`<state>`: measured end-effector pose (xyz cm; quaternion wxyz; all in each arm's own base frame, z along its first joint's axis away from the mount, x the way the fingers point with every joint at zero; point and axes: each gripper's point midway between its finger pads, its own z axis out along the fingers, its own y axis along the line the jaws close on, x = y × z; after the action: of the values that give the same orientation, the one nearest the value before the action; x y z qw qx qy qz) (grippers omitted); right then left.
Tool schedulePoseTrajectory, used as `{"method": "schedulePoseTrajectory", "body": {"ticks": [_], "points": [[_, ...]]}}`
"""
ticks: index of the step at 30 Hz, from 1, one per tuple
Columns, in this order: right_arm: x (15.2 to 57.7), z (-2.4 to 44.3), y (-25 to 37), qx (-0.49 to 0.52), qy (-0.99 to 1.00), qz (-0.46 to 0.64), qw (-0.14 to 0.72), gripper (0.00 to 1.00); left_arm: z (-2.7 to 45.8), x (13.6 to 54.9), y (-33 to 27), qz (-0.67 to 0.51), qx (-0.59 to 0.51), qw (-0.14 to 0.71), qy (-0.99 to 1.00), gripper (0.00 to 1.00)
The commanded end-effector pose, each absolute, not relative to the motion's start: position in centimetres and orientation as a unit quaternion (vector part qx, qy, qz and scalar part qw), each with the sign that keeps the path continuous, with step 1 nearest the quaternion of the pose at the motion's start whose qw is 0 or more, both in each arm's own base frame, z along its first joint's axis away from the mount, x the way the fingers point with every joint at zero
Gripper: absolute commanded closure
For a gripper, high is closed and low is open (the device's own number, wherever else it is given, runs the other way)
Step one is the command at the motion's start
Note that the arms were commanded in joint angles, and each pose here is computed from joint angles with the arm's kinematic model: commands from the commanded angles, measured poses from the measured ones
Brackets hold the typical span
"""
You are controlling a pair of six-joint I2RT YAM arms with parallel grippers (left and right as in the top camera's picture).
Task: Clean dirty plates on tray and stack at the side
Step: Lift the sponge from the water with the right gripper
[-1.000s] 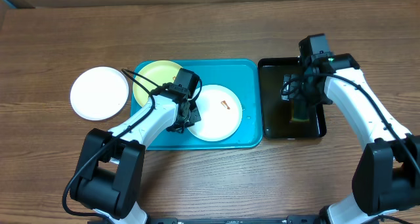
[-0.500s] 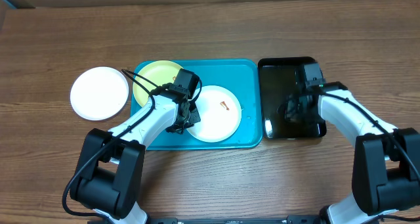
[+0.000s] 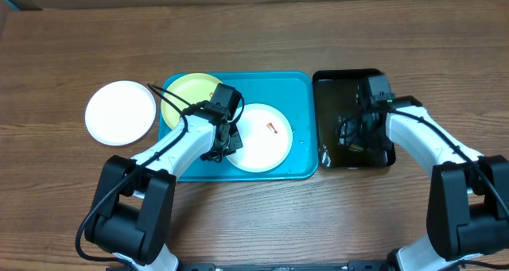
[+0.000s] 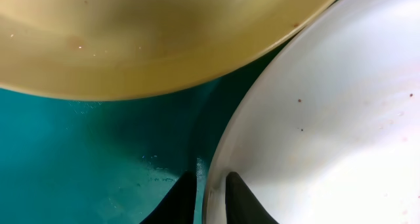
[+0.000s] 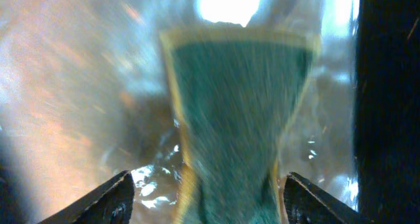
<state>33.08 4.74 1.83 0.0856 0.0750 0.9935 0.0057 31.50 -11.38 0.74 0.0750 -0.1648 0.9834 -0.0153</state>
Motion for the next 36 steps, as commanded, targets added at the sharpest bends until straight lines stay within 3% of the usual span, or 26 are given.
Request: {"method": "schedulePoseTrajectory", "body": {"ticks": [1, 16, 18, 20, 21, 23, 25, 26, 28, 30, 32, 36], "points": [[35.2, 3.7, 5.1, 0.072, 0.990, 0.017, 0.124, 0.21, 1.0, 31.5, -10.8, -0.008, -0.169, 0.081, 0.982, 0.81], [36.4, 1.8, 4.6, 0.076, 0.982, 0.007, 0.173, 0.16, 1.0, 31.4, -10.8, -0.005, -0.161, 0.080, 0.984, 0.81], [36.8, 1.9, 4.7, 0.078, 0.981, 0.010, 0.180, 0.29, 1.0, 31.4, -10.8, -0.005, -0.159, 0.080, 0.984, 0.81], [37.1, 2.0, 4.7, 0.078, 0.979, 0.011, 0.187, 0.68, 1.0, 31.4, -10.8, -0.005, -0.156, 0.080, 0.985, 0.82], [37.2, 2.0, 4.7, 0.078, 0.979, 0.012, 0.188, 0.96, 1.0, 31.4, -10.8, -0.005, -0.156, 0.080, 0.985, 0.81], [37.2, 2.1, 5.2, 0.075, 0.979, 0.026, 0.186, 0.96, 1.0, 31.5, -10.6, 0.000, -0.156, 0.082, 0.984, 0.80], [37.1, 2.3, 6.3, 0.069, 0.979, 0.056, 0.181, 0.96, 1.0, 31.6, -10.1, 0.012, -0.157, 0.089, 0.983, 0.64], [37.2, 2.4, 6.7, 0.067, 0.979, 0.066, 0.180, 0.94, 1.1, 31.7, -9.9, 0.017, -0.158, 0.092, 0.983, 0.60], [37.5, 2.9, 6.8, 0.067, 0.978, 0.069, 0.183, 0.73, 1.1, 31.8, -9.7, 0.025, -0.158, 0.097, 0.982, 0.59], [37.9, 3.3, 6.8, 0.067, 0.978, 0.068, 0.188, 0.28, 1.1, 31.8, -9.7, 0.025, -0.158, 0.096, 0.982, 0.59], [38.0, 3.4, 6.5, 0.069, 0.977, 0.060, 0.191, 0.21, 1.1, 31.7, -9.6, 0.026, -0.154, 0.094, 0.983, 0.61], [37.7, 3.0, 5.2, 0.076, 0.979, 0.022, 0.188, 0.19, 1.1, 31.6, -9.6, 0.027, -0.148, 0.093, 0.984, 0.68]]}}
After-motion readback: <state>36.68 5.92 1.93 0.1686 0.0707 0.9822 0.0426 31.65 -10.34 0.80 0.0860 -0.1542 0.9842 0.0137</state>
